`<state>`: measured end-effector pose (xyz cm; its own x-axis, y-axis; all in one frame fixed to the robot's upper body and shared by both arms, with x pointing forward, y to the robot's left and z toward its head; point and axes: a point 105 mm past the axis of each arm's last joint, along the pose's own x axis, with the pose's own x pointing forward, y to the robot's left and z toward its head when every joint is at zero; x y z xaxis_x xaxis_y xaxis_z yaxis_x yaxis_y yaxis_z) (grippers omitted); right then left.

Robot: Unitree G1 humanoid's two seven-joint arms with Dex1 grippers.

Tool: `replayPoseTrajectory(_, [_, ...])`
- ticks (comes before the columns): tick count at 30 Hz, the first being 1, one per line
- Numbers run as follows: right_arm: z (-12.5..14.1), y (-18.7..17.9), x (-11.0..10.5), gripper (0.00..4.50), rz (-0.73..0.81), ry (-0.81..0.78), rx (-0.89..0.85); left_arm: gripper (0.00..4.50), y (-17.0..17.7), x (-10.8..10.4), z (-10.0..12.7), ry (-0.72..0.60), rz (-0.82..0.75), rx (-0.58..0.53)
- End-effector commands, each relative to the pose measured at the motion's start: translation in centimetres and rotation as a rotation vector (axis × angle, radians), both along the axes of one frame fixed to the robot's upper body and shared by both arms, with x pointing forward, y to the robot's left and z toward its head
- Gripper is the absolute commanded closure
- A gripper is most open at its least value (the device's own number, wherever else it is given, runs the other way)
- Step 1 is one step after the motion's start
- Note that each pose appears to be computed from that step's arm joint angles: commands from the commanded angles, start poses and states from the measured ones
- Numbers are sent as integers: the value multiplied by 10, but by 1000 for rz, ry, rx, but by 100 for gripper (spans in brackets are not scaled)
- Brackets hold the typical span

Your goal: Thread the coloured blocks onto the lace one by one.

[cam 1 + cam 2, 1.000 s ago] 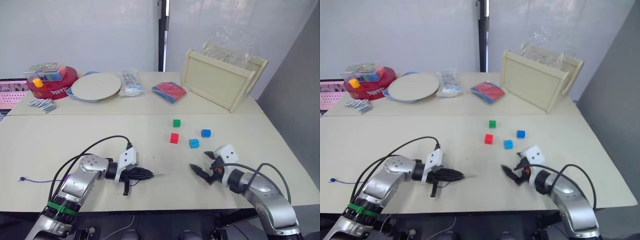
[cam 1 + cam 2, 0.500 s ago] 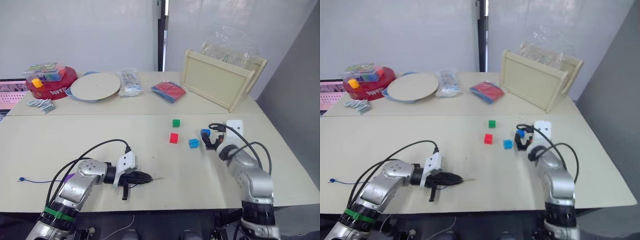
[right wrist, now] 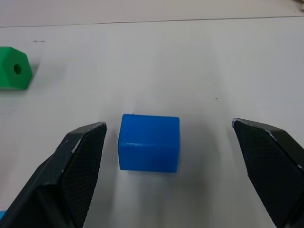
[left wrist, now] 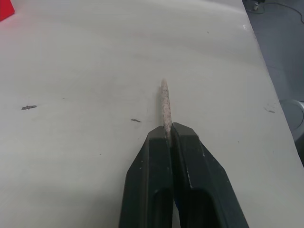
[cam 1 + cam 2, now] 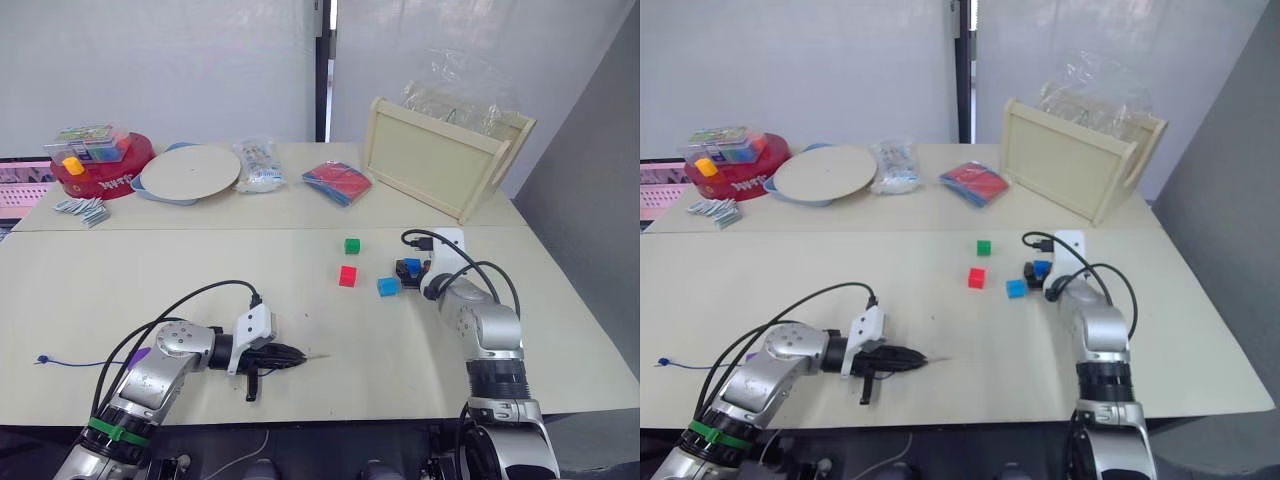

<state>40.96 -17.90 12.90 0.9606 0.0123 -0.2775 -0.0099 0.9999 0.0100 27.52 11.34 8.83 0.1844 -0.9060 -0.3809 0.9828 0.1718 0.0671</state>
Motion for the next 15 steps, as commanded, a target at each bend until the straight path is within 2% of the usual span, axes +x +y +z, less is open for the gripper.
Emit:
replayPoseTrajectory(1, [13, -4, 8, 3, -18, -52, -26, 450, -4, -2, 8, -31, -15, -28])
replayPoseTrajectory(4, [9, -8, 12, 87, -34, -38, -52, 450, -4, -3, 8, -32, -12, -28])
replayPoseTrajectory(11, [12, -6, 14, 329, -18, -64, -35, 450, -4, -3, 7, -31, -10, -27])
replayPoseTrajectory(15, [19, -7, 13, 329, -16, -107, -18, 450, -4, -3, 7, -32, -8, -28])
